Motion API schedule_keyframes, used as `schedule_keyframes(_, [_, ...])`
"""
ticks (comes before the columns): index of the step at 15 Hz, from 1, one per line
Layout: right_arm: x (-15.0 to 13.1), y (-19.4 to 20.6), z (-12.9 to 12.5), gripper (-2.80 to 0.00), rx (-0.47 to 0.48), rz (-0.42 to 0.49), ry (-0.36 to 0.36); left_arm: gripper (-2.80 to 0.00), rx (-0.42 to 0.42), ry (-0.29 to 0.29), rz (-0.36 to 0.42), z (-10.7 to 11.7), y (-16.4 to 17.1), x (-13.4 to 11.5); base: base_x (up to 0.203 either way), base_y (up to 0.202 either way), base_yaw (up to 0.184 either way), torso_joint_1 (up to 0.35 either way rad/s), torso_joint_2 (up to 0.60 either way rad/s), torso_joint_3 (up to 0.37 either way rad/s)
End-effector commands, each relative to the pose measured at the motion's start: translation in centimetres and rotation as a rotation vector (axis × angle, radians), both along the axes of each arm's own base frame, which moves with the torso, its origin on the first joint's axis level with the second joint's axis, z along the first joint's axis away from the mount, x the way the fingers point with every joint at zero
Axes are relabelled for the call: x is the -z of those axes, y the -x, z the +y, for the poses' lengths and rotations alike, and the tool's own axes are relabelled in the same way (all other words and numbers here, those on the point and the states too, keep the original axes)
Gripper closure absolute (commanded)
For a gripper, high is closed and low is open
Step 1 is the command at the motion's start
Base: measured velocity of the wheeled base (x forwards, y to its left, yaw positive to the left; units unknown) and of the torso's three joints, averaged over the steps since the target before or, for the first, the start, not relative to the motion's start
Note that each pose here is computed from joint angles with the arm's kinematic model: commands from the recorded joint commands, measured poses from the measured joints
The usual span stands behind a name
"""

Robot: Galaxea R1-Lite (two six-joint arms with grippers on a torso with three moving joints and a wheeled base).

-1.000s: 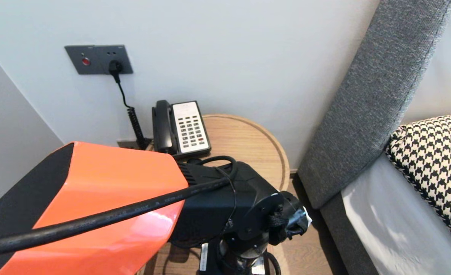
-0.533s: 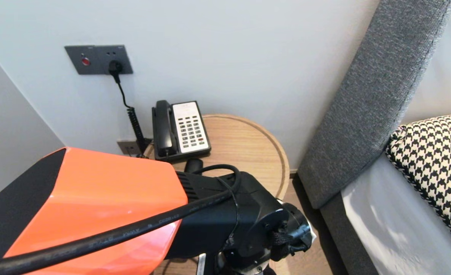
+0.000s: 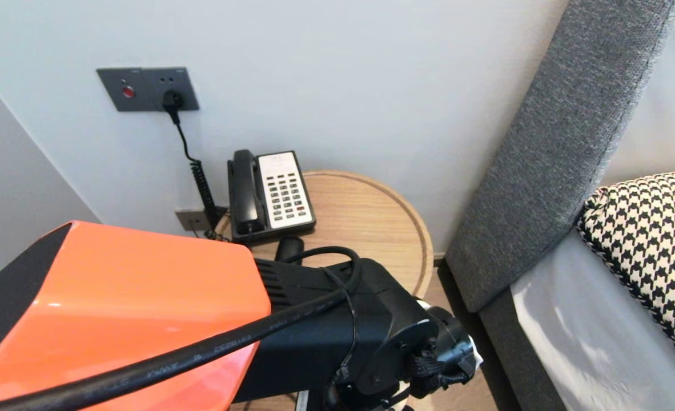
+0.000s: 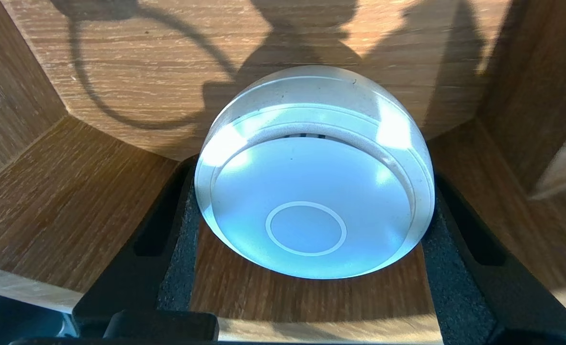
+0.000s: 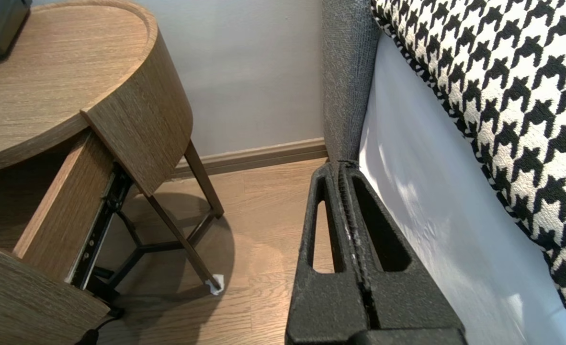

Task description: Take the remote control out of the drawer one by one and place them on the table

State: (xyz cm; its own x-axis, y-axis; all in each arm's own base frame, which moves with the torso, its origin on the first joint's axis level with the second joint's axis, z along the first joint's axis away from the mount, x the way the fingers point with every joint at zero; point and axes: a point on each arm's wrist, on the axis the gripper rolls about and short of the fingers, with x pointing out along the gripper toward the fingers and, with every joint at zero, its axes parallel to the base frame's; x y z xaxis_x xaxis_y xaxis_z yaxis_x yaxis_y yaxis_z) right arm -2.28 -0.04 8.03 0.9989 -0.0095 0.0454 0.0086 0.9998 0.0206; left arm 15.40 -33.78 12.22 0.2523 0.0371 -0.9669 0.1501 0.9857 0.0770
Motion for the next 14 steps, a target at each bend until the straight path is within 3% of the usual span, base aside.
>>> schedule_keyframes(1, [0.7, -0.2, 0.0, 0.00, 0.000, 0.024, -0.001, 0.00, -0.005, 0.009, -0.005, 0.2, 0.1, -0.6, 0.000, 0.000, 0.000, 0.000, 0.00, 0.000])
schedule_keyframes(9, [0.7, -0.2, 0.0, 0.00, 0.000, 0.024, 0.000, 0.00, 0.028, 0.087, -0.069, 0.6, 0.2, -4.0, 0.000, 0.000, 0.000, 0.000, 0.00, 0.000])
schedule_keyframes(14, [0.7, -0.2, 0.0, 0.00, 0.000, 0.024, 0.000, 0.00, 0.017, 0.156, -0.144, 1.1, -1.2, -7.9, 0.000, 0.000, 0.000, 0.000, 0.00, 0.000])
